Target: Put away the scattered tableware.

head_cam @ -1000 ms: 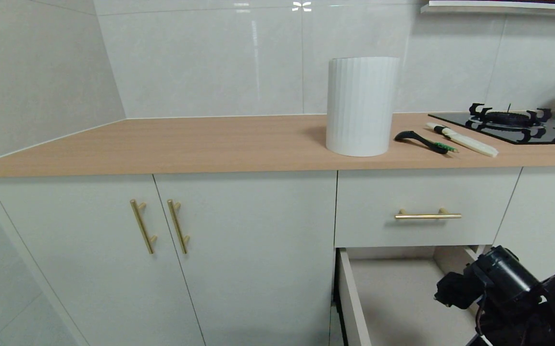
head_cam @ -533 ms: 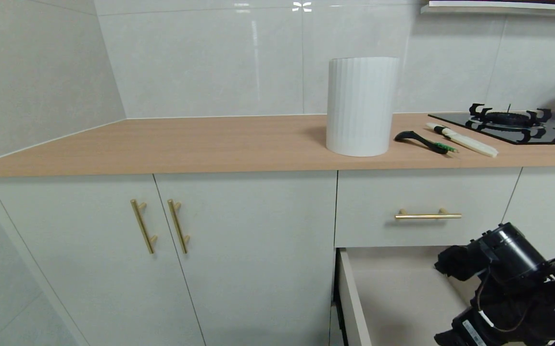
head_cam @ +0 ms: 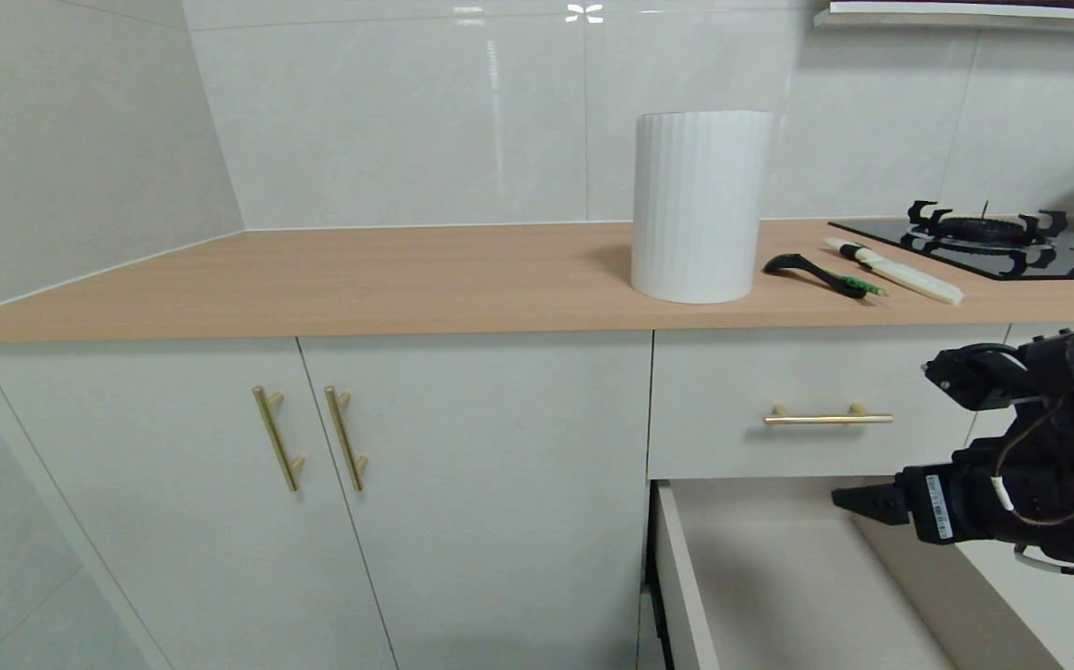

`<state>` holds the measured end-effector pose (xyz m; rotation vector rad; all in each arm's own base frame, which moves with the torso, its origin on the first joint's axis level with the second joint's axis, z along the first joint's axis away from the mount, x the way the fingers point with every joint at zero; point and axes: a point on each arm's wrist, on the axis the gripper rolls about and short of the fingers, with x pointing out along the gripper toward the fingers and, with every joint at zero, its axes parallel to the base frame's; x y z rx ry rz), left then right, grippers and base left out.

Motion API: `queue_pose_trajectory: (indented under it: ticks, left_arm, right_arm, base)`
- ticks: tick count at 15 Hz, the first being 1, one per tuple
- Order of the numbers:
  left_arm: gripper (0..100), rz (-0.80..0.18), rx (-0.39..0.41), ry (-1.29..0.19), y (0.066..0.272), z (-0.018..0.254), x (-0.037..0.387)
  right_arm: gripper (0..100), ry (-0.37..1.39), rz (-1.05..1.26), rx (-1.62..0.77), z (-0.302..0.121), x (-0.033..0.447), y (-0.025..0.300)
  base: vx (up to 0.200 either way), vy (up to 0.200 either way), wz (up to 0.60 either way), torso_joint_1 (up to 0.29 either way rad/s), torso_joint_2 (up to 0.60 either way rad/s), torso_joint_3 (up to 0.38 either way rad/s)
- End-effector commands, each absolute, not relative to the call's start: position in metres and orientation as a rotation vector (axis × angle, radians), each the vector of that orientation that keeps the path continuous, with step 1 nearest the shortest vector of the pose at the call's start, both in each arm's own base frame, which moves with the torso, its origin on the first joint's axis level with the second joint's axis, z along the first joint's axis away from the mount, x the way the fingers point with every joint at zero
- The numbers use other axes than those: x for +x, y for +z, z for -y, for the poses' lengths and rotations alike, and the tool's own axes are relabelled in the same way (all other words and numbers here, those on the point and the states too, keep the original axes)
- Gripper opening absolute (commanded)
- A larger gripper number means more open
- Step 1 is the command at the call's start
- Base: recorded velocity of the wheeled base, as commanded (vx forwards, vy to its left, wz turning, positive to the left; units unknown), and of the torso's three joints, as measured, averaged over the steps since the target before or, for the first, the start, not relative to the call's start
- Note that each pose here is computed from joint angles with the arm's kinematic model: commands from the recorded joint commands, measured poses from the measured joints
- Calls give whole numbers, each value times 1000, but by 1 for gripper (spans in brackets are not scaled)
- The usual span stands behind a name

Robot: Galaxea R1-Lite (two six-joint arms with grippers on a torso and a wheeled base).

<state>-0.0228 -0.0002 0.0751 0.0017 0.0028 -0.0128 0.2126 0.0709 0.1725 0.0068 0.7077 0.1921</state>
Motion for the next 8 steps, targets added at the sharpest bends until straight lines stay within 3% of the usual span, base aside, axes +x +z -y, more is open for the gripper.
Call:
queue_pose_trajectory:
  ticks: [1, 5, 8]
  left_arm:
    - [100, -3, 2, -12, 75, 0, -23]
    - [100, -3, 2, -14, 75, 0, -23]
    - [100, -3, 2, -14, 75, 0, -23]
  right_arm:
    - [100, 169, -675, 22, -63, 210, 180]
    - [100, 169, -668, 20, -63, 209, 181]
    - [100, 168, -662, 21, -62, 208, 182]
  base:
    - [0, 0, 0, 0, 0, 0]
    - [0, 0, 0, 0, 0, 0]
    - [0, 0, 0, 51, -229, -211]
